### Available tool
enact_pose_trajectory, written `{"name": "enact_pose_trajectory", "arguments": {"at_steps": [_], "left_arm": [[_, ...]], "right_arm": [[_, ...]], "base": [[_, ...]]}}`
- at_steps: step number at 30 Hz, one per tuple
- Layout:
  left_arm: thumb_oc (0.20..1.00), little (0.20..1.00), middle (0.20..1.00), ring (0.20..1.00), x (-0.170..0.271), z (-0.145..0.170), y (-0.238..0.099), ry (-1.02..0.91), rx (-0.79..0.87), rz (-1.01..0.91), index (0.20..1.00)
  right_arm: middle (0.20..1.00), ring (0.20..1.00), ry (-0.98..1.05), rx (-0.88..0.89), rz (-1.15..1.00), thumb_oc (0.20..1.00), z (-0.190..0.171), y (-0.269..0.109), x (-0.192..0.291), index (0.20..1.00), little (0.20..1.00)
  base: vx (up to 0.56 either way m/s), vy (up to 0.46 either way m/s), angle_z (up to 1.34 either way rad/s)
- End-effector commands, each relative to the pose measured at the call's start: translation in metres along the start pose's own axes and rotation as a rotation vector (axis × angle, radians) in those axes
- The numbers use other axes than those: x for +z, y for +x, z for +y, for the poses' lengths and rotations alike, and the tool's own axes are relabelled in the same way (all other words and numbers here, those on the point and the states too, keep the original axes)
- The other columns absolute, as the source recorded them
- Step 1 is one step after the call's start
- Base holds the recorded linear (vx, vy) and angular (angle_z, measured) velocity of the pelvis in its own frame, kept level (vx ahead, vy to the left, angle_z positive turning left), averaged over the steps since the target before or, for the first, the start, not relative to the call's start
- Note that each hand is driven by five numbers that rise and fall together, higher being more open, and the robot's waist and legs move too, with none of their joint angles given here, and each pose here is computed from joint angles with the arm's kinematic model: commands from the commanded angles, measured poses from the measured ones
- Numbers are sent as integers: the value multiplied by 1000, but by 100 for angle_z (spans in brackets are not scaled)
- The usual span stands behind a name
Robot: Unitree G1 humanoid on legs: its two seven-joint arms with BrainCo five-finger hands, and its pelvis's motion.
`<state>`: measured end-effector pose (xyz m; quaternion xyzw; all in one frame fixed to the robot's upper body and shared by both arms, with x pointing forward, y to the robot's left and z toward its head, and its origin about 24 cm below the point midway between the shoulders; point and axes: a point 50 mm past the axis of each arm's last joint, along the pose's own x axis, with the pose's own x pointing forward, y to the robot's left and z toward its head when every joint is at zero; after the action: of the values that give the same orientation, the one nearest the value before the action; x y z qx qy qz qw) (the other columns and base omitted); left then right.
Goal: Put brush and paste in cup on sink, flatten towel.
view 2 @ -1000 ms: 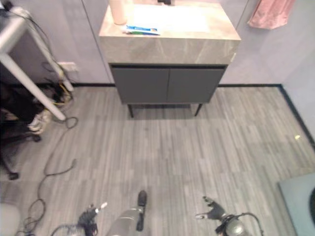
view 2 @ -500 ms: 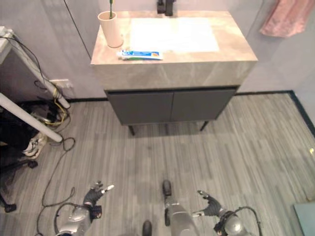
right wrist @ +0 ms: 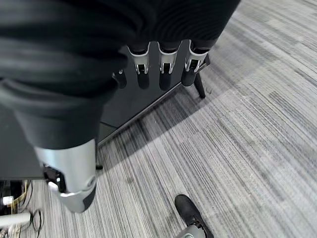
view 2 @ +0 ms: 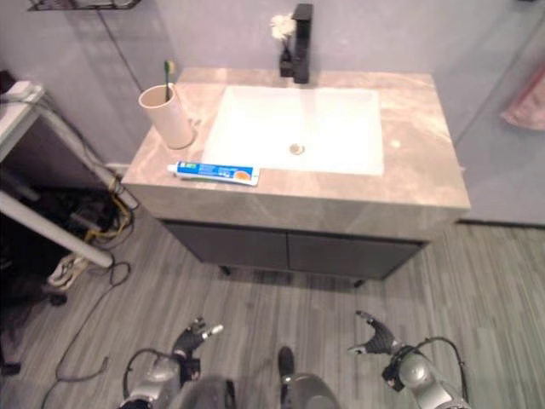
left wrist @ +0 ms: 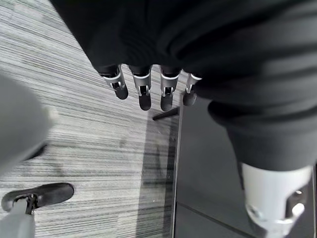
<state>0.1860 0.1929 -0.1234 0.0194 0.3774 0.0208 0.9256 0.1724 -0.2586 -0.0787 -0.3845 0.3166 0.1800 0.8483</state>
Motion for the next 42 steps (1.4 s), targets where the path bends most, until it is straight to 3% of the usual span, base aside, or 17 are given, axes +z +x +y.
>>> {"name": "enact_pose_trajectory", "arguments": {"at_steps": [1, 10, 21, 26, 27, 28, 30, 34, 36, 37, 38, 39, 41, 42], "left_arm": [[1000, 1000, 1000, 1000, 20, 21, 5, 93, 67, -61, 1000], [1000, 1000, 1000, 1000, 14, 45, -2, 127, 118, -53, 1000], [1000, 1000, 1000, 1000, 7, 62, -9, 177, 156, -45, 1000], [1000, 1000, 1000, 1000, 13, 72, -19, 403, 134, -105, 1000], [1000, 1000, 1000, 1000, 12, 78, -23, 577, 125, -101, 1000], [1000, 1000, 1000, 1000, 13, 78, -23, 577, 126, -101, 1000], [1000, 1000, 1000, 1000, 19, 84, -30, 796, 85, -142, 1000], [1000, 1000, 1000, 1000, 17, 92, -38, 846, 92, -152, 1000], [1000, 1000, 1000, 1000, 29, 97, -45, 958, 66, -211, 1000], [1000, 1000, 1000, 1000, 60, 98, -60, 1103, 28, -366, 1000], [1000, 1000, 1000, 1000, 60, 98, -61, 1103, 29, -365, 1000], [1000, 1000, 1000, 1000, 93, 97, -81, 1266, -10, -522, 1000], [1000, 1000, 1000, 1000, 105, 101, -93, 1327, -11, -571, 1000], [1000, 1000, 1000, 1000, 128, 106, -116, 1404, -1, -649, 1000]], "right_arm": [[1000, 1000, -54, -18, -12, 1000, -7, -7, -3, 1000, 1000], [1000, 1000, -217, -23, -60, 1000, -23, -3, 11, 1000, 1000], [1000, 1000, -245, -12, -97, 1000, -16, 3, 22, 1000, 1000], [1000, 1000, -189, -73, -86, 1000, -23, 9, 23, 1000, 1000], [1000, 1000, -135, -96, -70, 1000, -26, 16, 24, 1000, 1000], [1000, 1000, -134, -96, -72, 1000, -25, 17, 25, 1000, 1000], [1000, 1000, -41, -117, -23, 1000, -24, 20, 16, 1000, 1000], [1000, 1000, 10, -119, 14, 1000, -24, 24, 10, 1000, 1000], [1000, 1000, 19, -127, 44, 1000, -25, 24, 3, 1000, 1000], [1000, 1000, 26, -143, 79, 1000, -26, 21, -7, 1000, 1000], [1000, 1000, 26, -142, 78, 1000, -26, 21, -7, 1000, 1000], [1000, 1000, 11, -133, 138, 1000, -22, 15, -23, 1000, 1000], [1000, 1000, 0, -116, 176, 1000, -14, 13, -31, 1000, 1000], [1000, 1000, -3, -82, 257, 1000, 0, 6, -49, 1000, 1000]], "base": [[332, 229, 12], [232, 298, -49], [26, 127, -10], [-51, 68, 5], [-72, 44, 8], [-66, 80, -11], [16, 45, -2], [-8, -44, 37], [-33, -64, 58], [-26, -51, 65], [-59, -79, 87], [14, -51, 77], [33, -40, 86], [17, 6, 88]]}}
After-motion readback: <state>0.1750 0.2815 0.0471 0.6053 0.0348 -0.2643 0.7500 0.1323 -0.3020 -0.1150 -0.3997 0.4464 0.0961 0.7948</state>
